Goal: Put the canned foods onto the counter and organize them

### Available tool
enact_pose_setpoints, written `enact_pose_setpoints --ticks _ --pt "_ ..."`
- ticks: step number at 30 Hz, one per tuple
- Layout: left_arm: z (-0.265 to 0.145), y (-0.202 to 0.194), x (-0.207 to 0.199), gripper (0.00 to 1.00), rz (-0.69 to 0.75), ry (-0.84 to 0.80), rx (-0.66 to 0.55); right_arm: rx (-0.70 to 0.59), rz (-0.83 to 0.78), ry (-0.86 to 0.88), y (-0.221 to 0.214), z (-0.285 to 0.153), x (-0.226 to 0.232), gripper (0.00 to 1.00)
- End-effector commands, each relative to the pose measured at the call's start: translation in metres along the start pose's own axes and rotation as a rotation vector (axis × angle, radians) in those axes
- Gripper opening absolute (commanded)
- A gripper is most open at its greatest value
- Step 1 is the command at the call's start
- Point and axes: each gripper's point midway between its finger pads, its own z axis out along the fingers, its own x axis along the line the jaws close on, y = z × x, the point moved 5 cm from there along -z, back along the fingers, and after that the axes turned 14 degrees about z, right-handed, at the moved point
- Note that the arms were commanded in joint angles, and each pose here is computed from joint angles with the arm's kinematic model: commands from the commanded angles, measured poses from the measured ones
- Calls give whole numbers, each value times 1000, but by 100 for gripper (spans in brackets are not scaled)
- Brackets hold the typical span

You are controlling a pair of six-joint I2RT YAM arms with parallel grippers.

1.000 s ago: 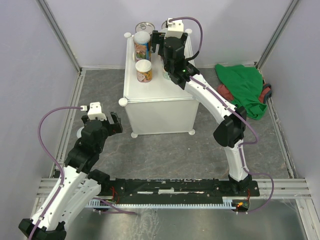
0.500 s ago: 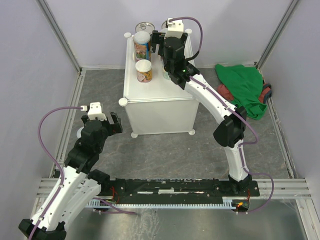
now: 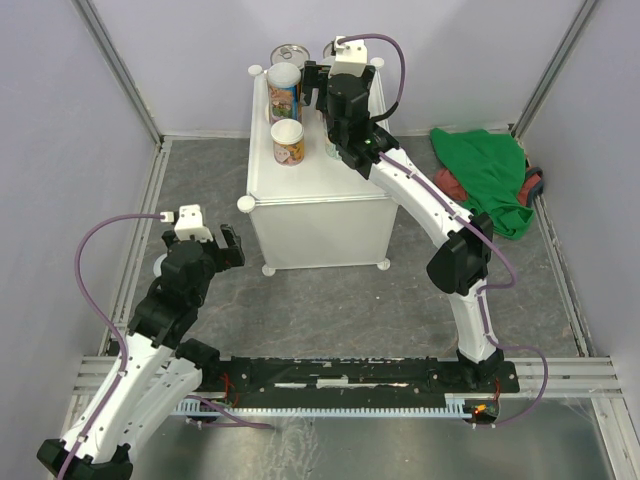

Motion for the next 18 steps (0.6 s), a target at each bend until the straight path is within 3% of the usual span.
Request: enact_pose_setpoints --ticks 1,18 --pt "0 8 -1 99 0 -16 -46 112 -42 10 -42 -7 5 99" --pt "3 22 6 99 -31 60 -9 121 -113 -3 -25 -24 -1 99"
